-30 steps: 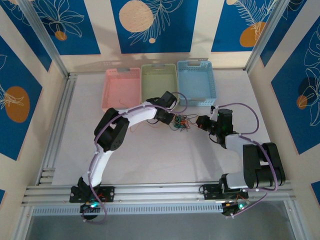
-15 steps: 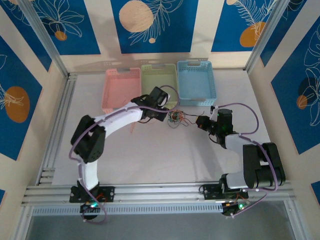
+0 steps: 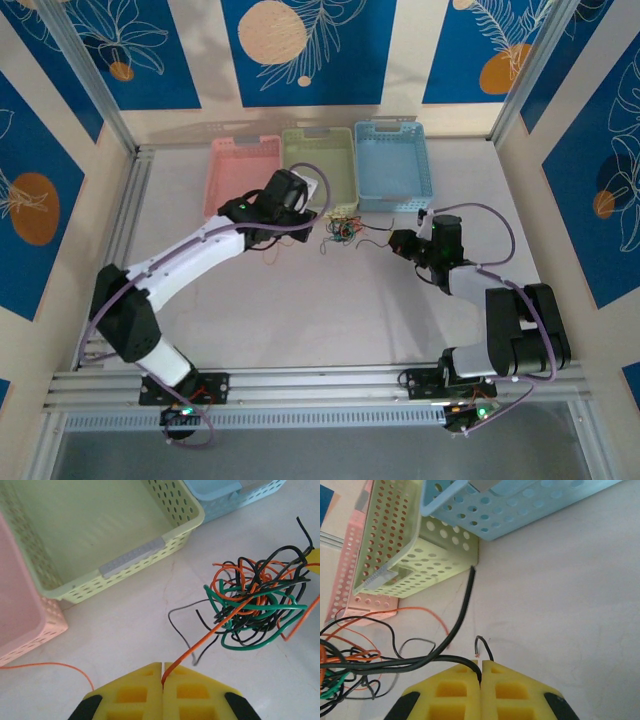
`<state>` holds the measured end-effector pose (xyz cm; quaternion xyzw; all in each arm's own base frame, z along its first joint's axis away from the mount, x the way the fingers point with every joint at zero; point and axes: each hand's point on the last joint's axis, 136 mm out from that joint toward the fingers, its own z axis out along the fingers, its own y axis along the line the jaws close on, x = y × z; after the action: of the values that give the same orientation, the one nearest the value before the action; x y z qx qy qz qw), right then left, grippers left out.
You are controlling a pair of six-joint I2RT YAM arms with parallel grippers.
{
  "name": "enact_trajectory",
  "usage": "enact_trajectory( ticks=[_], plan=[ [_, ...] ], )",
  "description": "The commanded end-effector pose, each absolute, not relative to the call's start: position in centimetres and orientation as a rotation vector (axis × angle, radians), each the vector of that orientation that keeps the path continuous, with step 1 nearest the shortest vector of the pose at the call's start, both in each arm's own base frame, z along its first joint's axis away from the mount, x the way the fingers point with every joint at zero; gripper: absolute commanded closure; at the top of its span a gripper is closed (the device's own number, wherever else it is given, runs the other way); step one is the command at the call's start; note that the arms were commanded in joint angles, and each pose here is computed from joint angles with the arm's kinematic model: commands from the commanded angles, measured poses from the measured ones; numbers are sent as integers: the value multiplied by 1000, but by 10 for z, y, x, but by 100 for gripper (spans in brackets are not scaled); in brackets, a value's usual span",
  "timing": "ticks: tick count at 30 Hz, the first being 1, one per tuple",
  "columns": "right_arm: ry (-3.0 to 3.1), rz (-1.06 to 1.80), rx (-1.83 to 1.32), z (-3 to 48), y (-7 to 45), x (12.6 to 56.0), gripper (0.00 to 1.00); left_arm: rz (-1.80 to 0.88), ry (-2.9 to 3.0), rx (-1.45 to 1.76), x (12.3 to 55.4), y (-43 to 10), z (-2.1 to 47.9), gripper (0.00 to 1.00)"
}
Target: Untangle the cables
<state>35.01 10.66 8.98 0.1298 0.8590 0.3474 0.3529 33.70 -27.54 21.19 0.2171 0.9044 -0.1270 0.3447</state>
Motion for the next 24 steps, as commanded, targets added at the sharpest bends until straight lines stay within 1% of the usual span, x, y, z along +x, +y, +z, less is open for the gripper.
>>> enact_trajectory(
  ticks=[1, 10, 24],
  plan=[
    [2265, 789, 466, 73, 85, 351, 100, -202, 2318, 412, 337, -221, 245, 100],
    [2272, 780, 477, 71, 85, 351, 100, -161, 2230, 315, 315, -164, 297, 100],
    [2276, 769, 489, 70, 83, 351, 100, -163, 2219, 159, 301, -99, 315, 100]
  ],
)
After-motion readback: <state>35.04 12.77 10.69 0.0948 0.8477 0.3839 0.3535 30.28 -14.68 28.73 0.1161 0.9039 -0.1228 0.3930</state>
